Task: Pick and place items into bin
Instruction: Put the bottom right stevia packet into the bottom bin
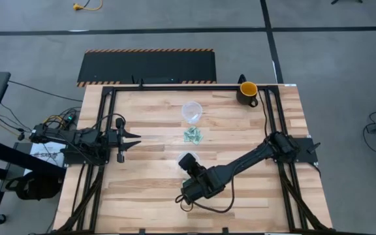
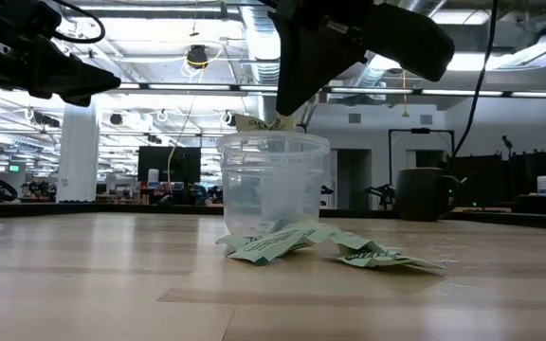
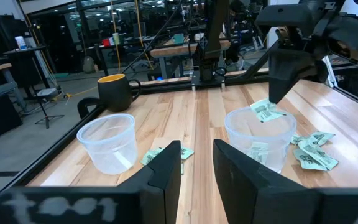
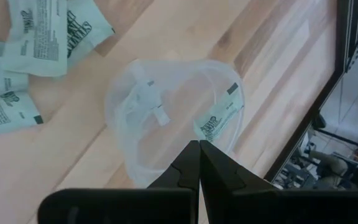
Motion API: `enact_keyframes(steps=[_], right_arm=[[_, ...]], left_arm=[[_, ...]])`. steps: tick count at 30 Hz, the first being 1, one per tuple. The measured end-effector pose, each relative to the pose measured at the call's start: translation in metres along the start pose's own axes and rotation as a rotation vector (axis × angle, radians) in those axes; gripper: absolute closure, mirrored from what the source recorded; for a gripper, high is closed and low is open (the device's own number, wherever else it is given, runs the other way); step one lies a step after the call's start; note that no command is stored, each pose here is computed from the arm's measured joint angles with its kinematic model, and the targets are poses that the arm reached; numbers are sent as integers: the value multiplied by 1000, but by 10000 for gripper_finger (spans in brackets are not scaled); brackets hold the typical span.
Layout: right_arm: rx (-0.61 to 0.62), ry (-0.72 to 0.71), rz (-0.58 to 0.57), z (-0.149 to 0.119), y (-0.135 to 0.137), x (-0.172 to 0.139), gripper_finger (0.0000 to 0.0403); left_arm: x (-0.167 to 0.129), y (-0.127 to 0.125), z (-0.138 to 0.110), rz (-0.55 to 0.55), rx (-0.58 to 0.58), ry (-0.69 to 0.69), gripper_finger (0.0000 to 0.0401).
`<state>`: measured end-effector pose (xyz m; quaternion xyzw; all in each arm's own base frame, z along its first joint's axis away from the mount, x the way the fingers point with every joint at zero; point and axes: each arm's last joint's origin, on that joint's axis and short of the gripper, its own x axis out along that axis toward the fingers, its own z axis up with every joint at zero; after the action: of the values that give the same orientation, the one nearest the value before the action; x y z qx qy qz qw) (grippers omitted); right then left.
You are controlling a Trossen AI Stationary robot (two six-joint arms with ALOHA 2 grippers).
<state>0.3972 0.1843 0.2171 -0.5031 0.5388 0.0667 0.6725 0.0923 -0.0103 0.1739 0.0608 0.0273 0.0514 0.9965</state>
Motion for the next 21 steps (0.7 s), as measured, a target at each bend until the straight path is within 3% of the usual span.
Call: enact_keyframes(steps=[3,10,21], right_arm=[[6,-1,1,0,0,0,403],[165,4,1,-1,-2,2,403],[183,2,1,-1,-1,1,402]], left_arm=[[0,0,0,0,0,0,317],[0,0,0,0,0,0,317],[0,0,0,0,0,0,317]])
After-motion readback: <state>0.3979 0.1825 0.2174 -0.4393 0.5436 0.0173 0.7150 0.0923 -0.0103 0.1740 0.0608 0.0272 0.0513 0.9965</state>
